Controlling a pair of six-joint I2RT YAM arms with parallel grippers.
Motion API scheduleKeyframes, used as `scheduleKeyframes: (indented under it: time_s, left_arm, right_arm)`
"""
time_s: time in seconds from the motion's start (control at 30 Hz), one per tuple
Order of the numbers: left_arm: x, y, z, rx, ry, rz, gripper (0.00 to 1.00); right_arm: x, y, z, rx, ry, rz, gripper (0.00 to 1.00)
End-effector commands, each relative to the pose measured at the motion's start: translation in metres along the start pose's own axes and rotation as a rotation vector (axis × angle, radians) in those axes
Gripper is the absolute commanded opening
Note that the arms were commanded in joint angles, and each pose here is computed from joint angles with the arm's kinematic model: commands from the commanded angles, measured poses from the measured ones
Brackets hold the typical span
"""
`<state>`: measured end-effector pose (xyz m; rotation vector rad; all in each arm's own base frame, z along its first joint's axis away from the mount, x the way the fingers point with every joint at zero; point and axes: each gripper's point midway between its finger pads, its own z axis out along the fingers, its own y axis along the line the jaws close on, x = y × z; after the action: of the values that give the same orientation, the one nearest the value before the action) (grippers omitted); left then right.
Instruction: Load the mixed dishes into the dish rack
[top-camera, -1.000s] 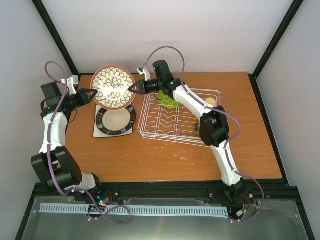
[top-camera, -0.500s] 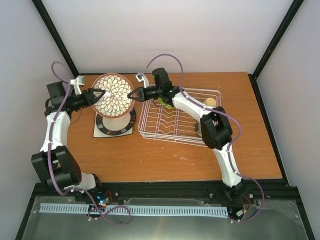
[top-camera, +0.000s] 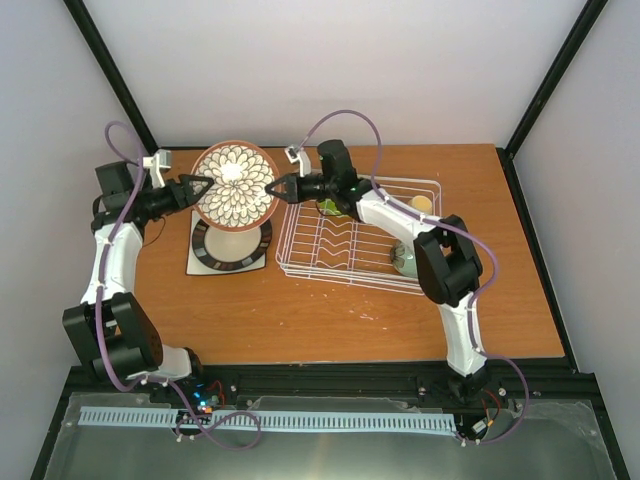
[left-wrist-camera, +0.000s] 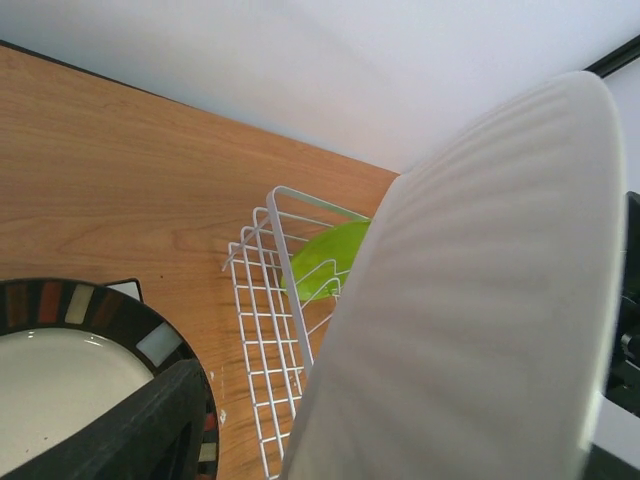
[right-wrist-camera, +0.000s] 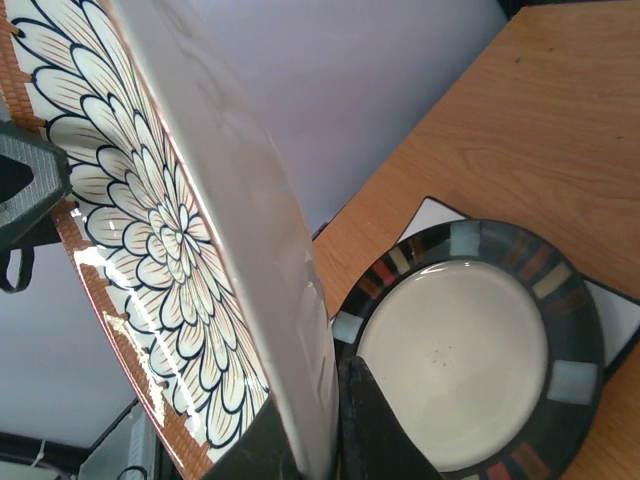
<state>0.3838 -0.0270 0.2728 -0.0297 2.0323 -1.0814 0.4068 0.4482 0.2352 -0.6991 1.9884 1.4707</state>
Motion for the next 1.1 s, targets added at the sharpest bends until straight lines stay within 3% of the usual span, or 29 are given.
scheduleKeyframes:
  time_s: [0.0,0.3,0.67,1.07]
  left_arm:
    - [-0.024,-0.029,-0.011,0.036,-0.076,0.115,0.67]
    - [-0.043,-0.074,-0.032,0.113,-0.192,0.243,0.73]
    - [-0.035,-0.048,-0.030,0.044,-0.185,0.206,0.75]
    - [-0.021,-0.018,-0.027,0.000,-0.157,0.165,0.75]
  right_arm:
    - [-0.068,0.052,-0.043,-0.053,-0.212,-0.164,0.03]
    - [-0.080,0.036,-0.072,0.062,-0.297,-0.200,0.03]
    - [-0.101,0.035,-0.134,0.254,-0.409,-0.365,0.03]
    - [-0.100,0.034,-0.227,0.684,-0.519,-0.681,0.03]
